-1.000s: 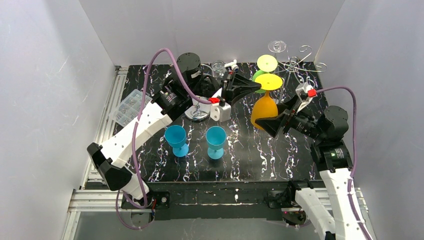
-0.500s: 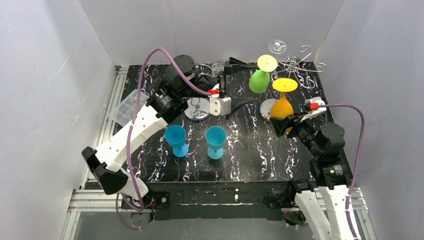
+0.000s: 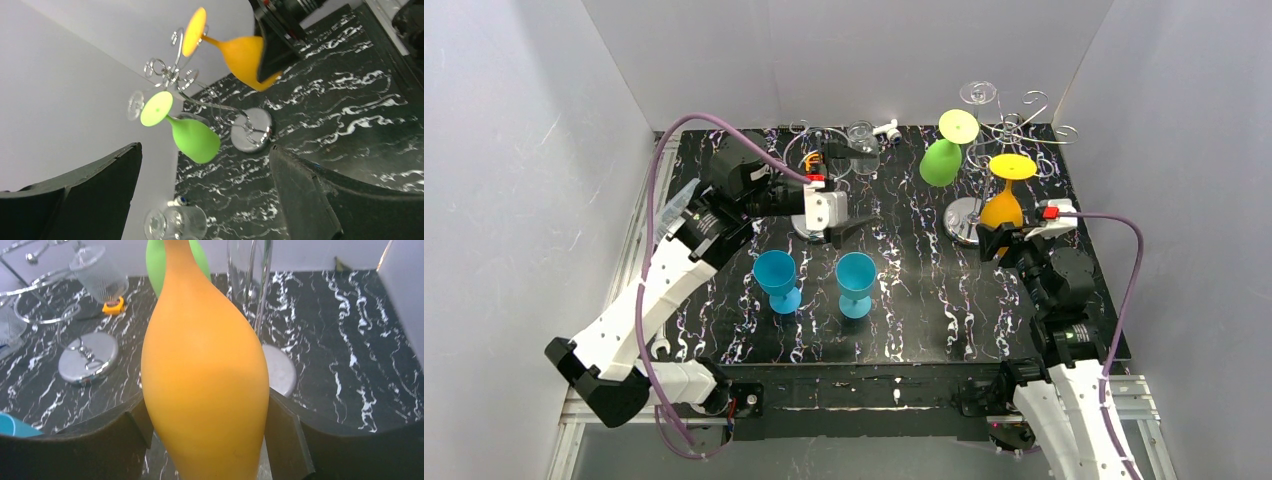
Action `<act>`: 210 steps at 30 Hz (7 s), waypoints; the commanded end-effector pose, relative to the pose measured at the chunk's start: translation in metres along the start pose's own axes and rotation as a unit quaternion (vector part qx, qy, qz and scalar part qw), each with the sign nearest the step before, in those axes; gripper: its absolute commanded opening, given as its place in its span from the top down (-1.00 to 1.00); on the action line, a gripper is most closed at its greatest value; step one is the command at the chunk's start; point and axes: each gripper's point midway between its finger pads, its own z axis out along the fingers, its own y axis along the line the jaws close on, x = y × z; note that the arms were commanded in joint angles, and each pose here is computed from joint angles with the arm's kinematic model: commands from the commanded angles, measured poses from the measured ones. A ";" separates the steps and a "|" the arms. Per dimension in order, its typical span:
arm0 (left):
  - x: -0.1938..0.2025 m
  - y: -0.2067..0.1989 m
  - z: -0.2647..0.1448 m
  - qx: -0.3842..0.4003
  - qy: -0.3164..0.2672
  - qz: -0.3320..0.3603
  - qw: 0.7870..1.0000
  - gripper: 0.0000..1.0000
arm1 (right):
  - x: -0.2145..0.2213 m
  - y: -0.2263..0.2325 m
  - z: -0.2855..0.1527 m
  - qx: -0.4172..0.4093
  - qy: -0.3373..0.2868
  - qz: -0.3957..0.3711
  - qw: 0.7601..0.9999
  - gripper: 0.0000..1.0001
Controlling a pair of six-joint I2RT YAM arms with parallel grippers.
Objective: Place the wine glass upside down on the wine glass rack
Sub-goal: Turn the wine glass upside down at the wine rack, then adjust the wine rack at the center of the board.
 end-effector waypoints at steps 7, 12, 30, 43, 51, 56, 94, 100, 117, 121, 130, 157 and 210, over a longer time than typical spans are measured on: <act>0.003 -0.029 -0.023 0.022 0.024 -0.027 0.999 -0.97 | -0.044 0.002 0.034 -0.005 -0.096 0.021 0.995 -0.11; 0.001 -0.029 -0.027 0.022 0.026 -0.014 0.999 -0.97 | -0.038 0.008 0.051 -0.027 -0.090 0.022 0.995 -0.11; 0.003 -0.035 -0.032 0.026 0.033 -0.005 0.999 -0.96 | -0.030 0.011 0.078 -0.043 -0.106 0.060 0.992 -0.10; 0.010 -0.044 -0.034 0.034 0.038 -0.004 0.999 -0.96 | -0.041 -0.015 0.044 0.036 -0.124 0.048 0.990 -0.13; 0.010 -0.042 -0.035 0.034 0.035 -0.006 0.999 -0.95 | -0.042 -0.035 0.023 0.089 -0.110 0.037 0.989 -0.17; 0.012 -0.041 -0.037 0.033 0.036 -0.008 0.999 -0.96 | -0.040 -0.050 0.011 0.134 -0.107 0.035 0.985 -0.17; 0.016 -0.038 -0.040 0.026 0.036 -0.012 0.999 -0.94 | -0.049 -0.055 0.064 0.089 -0.091 0.032 0.991 -0.10; 0.017 -0.038 -0.039 0.027 0.036 -0.014 0.999 -0.94 | -0.049 -0.052 0.061 0.081 -0.094 0.023 0.992 -0.06; 0.016 -0.034 -0.036 0.024 0.030 -0.015 0.999 -0.94 | -0.021 -0.067 0.036 0.134 -0.085 0.052 0.986 -0.12; 0.016 -0.034 -0.036 0.023 0.031 -0.013 0.999 -0.94 | -0.015 -0.074 0.032 0.156 -0.086 0.070 0.982 -0.20; 0.016 -0.034 -0.036 0.025 0.030 -0.016 0.999 -0.95 | 0.002 -0.073 0.032 0.157 -0.066 0.094 0.981 -0.72; 0.017 -0.008 -0.002 0.007 -0.020 0.008 1.000 -0.70 | -0.091 -0.031 0.004 0.092 -0.056 0.104 0.989 -0.83; 0.084 0.034 0.214 -0.025 -0.042 0.366 0.929 0.39 | -0.143 -0.132 0.102 0.234 -0.012 0.301 0.924 -0.59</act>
